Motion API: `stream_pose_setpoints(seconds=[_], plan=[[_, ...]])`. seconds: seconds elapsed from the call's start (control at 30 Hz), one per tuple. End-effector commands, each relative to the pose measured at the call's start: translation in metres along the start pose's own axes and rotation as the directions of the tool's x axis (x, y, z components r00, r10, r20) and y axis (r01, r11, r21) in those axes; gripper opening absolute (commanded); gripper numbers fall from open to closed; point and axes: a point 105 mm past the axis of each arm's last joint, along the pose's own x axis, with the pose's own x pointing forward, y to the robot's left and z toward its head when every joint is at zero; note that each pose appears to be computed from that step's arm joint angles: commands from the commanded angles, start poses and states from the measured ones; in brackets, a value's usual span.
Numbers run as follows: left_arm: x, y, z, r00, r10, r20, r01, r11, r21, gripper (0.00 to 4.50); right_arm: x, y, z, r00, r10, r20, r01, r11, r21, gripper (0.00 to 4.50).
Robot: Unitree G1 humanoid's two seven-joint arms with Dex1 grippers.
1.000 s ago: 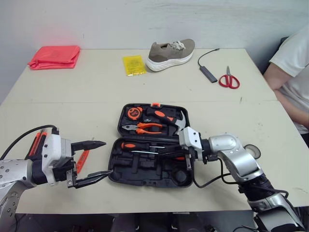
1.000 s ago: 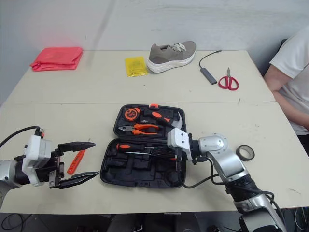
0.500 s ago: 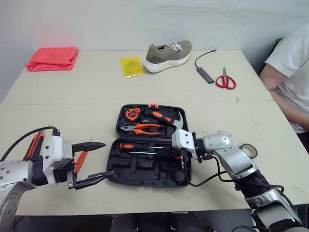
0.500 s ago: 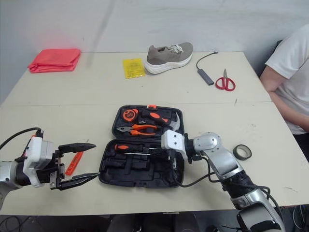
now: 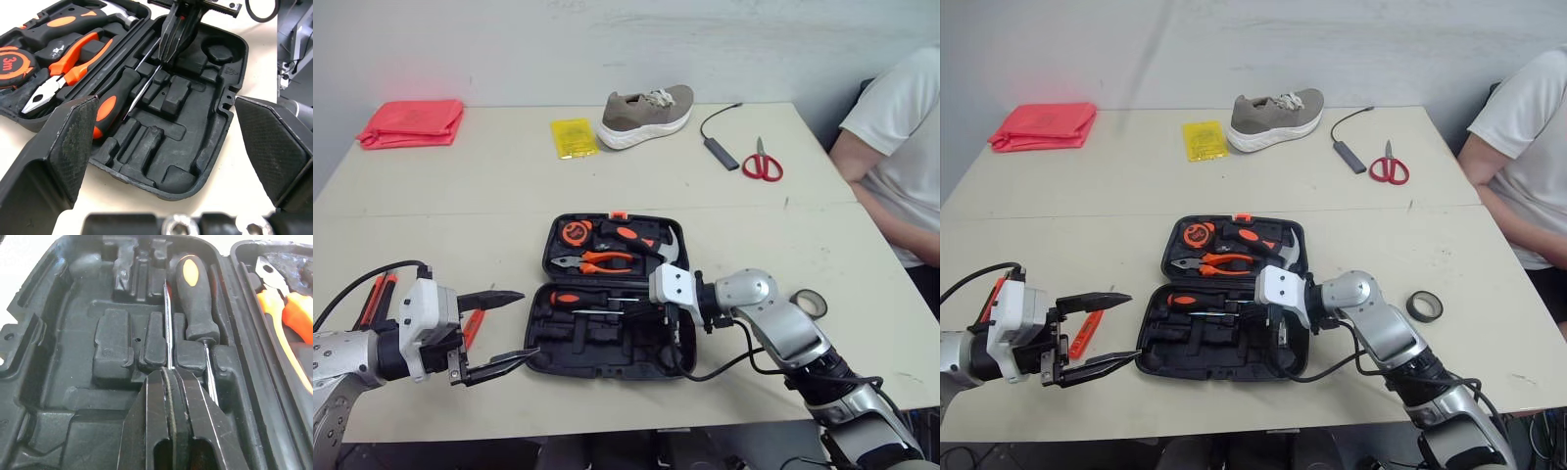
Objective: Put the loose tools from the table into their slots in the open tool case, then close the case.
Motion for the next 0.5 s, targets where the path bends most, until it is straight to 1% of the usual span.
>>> stream_pose_setpoints(seconds=[0.03, 0.07, 0.13, 0.17, 0.2, 0.27, 0.3, 0.37, 0.4, 0.47, 0.5], plan=[[-0.018, 0.008, -0.001, 0.995, 0.091, -0.026, -0.091, 0.996, 0.005, 4.50, -0.030, -0.009, 0.047, 0.960, -0.029, 0.280, 0.063, 0.991, -0.114, 0.06], [-0.025, 0.010, -0.003, 0.992, 0.124, -0.031, -0.124, 0.992, -0.009, 4.50, -0.039, -0.008, 0.050, 0.953, -0.029, 0.301, 0.061, 0.993, -0.097, 0.06], [-0.044, 0.018, -0.005, 0.976, 0.216, -0.029, -0.217, 0.976, -0.025, 4.50, -0.058, -0.002, 0.053, 0.947, -0.005, 0.322, 0.050, 0.990, -0.131, 0.06], [-0.060, 0.023, -0.007, 0.959, 0.282, -0.034, -0.283, 0.958, -0.038, 4.50, -0.075, 0.003, 0.062, 0.916, 0.020, 0.401, 0.050, 0.985, -0.163, 0.06], [-0.076, 0.027, -0.011, 0.938, 0.343, -0.044, -0.345, 0.938, -0.039, 4.50, -0.090, 0.003, 0.067, 0.890, 0.006, 0.456, 0.074, 0.985, -0.158, 0.06], [-0.098, 0.029, -0.019, 0.902, 0.427, -0.067, -0.431, 0.901, -0.048, 4.50, -0.110, -0.006, 0.057, 0.903, -0.091, 0.419, 0.111, 0.994, -0.023, 0.06], [-0.111, 0.030, -0.025, 0.880, 0.467, -0.087, -0.472, 0.880, -0.050, 4.50, -0.120, -0.012, 0.051, 0.912, -0.149, 0.383, 0.174, 0.984, -0.032, 0.06], [-0.151, 0.032, -0.038, 0.792, 0.599, -0.117, -0.609, 0.790, -0.077, 4.50, -0.148, -0.019, 0.034, 0.915, -0.273, 0.297, 0.303, 0.951, -0.060, 0.66], [-0.172, 0.033, -0.042, 0.735, 0.665, -0.129, -0.676, 0.733, -0.072, 4.50, -0.165, -0.022, 0.024, 0.909, -0.337, 0.246, 0.366, 0.927, -0.084, 0.91], [-0.208, 0.030, -0.052, 0.621, 0.759, -0.195, -0.779, 0.625, -0.048, 4.50, -0.201, -0.024, 0.003, 0.868, -0.473, 0.151, 0.490, 0.866, -0.102, 1.88], [-0.221, 0.028, -0.056, 0.579, 0.784, -0.225, -0.809, 0.587, -0.033, 4.50, -0.216, -0.024, -0.005, 0.842, -0.527, 0.114, 0.538, 0.835, -0.116, 2.43]])
